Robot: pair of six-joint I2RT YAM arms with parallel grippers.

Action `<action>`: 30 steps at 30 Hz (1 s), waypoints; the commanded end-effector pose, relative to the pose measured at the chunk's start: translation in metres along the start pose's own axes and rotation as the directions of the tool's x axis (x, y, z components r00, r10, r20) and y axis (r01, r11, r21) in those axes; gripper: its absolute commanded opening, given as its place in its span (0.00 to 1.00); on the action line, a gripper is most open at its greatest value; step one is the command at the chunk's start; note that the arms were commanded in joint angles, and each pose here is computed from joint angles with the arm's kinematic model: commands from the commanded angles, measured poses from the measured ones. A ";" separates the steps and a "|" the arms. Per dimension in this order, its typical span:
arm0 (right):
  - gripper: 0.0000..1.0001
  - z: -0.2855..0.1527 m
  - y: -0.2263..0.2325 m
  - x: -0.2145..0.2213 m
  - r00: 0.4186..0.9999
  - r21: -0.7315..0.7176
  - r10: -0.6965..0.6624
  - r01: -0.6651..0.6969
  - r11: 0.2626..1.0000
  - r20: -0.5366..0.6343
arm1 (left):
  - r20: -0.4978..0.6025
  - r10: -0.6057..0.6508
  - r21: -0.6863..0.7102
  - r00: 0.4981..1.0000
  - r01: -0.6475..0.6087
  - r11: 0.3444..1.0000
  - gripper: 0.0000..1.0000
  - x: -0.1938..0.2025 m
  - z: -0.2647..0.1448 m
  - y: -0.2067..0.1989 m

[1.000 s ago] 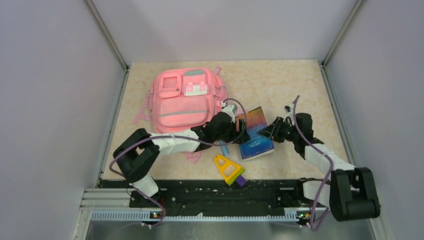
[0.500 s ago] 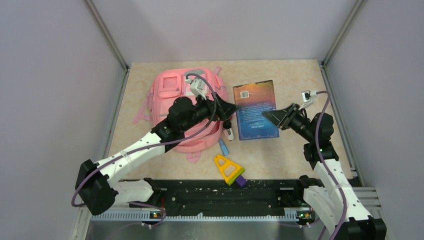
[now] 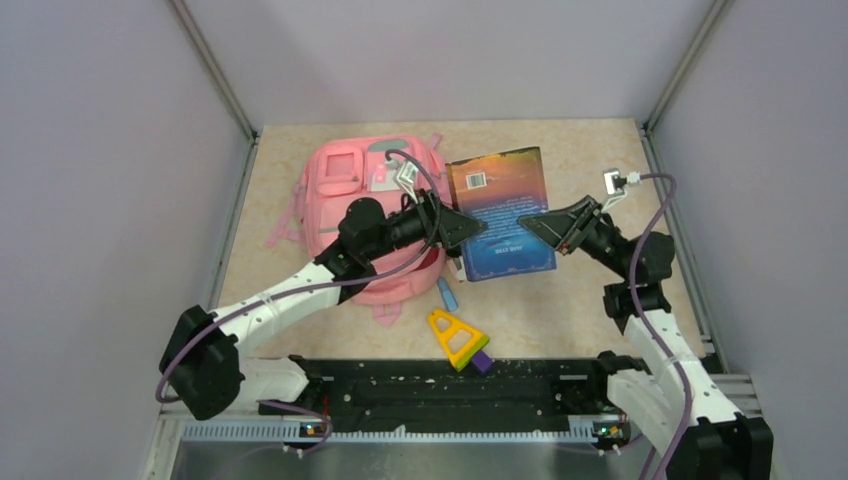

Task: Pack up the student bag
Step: Pick up the book from the center of the board.

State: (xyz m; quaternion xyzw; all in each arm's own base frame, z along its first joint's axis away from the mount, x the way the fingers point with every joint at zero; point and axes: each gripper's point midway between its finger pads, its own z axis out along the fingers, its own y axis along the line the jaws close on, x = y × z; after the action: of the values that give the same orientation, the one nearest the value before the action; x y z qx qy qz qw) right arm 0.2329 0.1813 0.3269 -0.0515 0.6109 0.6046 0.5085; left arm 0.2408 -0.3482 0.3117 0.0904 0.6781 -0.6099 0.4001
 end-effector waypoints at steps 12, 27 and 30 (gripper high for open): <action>0.89 0.012 -0.017 0.003 0.975 0.067 -0.167 0.179 0.982 -0.149 | 0.104 0.112 0.135 0.988 -0.126 0.983 0.00 -0.020 -0.032 -0.031; 0.89 0.020 -0.012 0.059 0.927 -0.143 -0.024 -0.032 0.989 -0.374 | 0.194 0.243 0.261 0.950 -0.289 0.921 0.00 -0.033 -0.065 -0.082; 0.89 0.029 0.005 0.068 0.913 -0.212 -0.044 -0.047 0.976 -0.405 | 0.195 0.251 0.274 0.948 -0.298 0.914 0.00 -0.032 -0.066 -0.085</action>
State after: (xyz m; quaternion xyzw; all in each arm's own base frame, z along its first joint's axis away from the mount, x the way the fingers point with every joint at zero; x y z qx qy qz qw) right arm 0.2347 0.2230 0.2674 -0.1581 0.6806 0.6169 0.3623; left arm 0.2017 -0.3085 0.3137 0.1529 0.6498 -0.6076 0.4302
